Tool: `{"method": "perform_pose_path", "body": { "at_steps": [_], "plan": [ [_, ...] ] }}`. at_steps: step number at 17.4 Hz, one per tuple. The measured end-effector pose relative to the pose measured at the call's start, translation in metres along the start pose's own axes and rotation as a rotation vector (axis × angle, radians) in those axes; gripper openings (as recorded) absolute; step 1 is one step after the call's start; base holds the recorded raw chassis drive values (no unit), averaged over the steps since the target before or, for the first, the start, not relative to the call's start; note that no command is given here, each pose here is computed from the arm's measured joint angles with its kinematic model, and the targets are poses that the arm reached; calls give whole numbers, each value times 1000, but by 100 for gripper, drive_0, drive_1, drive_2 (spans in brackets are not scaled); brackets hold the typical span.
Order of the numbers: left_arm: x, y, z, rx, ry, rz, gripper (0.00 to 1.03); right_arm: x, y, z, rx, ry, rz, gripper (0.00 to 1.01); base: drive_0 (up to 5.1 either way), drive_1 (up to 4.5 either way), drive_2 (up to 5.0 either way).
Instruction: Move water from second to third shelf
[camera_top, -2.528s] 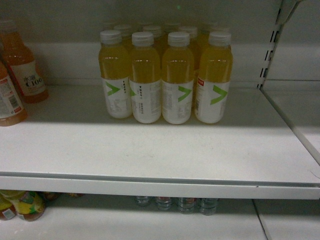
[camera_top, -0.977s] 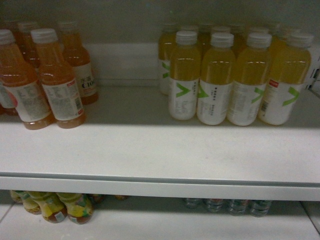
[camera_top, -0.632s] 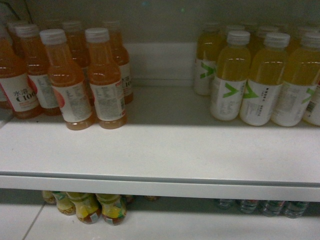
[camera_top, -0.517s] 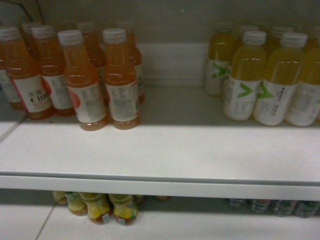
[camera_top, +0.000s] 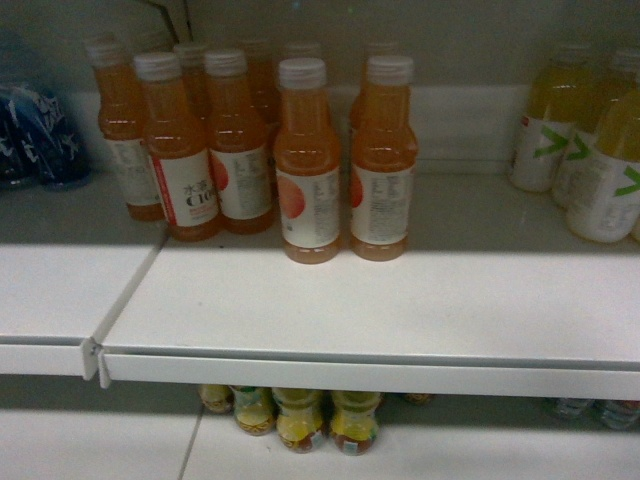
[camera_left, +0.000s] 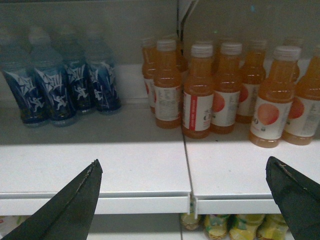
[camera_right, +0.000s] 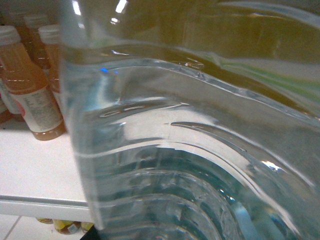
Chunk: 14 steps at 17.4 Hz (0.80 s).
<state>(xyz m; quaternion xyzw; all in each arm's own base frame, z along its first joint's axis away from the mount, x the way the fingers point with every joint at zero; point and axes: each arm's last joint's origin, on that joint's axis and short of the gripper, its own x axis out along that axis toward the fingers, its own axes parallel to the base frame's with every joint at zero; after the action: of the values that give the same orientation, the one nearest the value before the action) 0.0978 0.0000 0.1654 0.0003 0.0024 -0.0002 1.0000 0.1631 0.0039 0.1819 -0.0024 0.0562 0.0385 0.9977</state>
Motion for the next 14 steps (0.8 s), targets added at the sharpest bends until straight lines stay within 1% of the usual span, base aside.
{"method": "perform_pose_path", "body": {
  "at_steps": [14],
  "plan": [
    [0, 0, 0, 0, 0, 0, 98, 0, 0, -1, 0, 5, 0, 41, -503, 242, 242]
  ]
}}
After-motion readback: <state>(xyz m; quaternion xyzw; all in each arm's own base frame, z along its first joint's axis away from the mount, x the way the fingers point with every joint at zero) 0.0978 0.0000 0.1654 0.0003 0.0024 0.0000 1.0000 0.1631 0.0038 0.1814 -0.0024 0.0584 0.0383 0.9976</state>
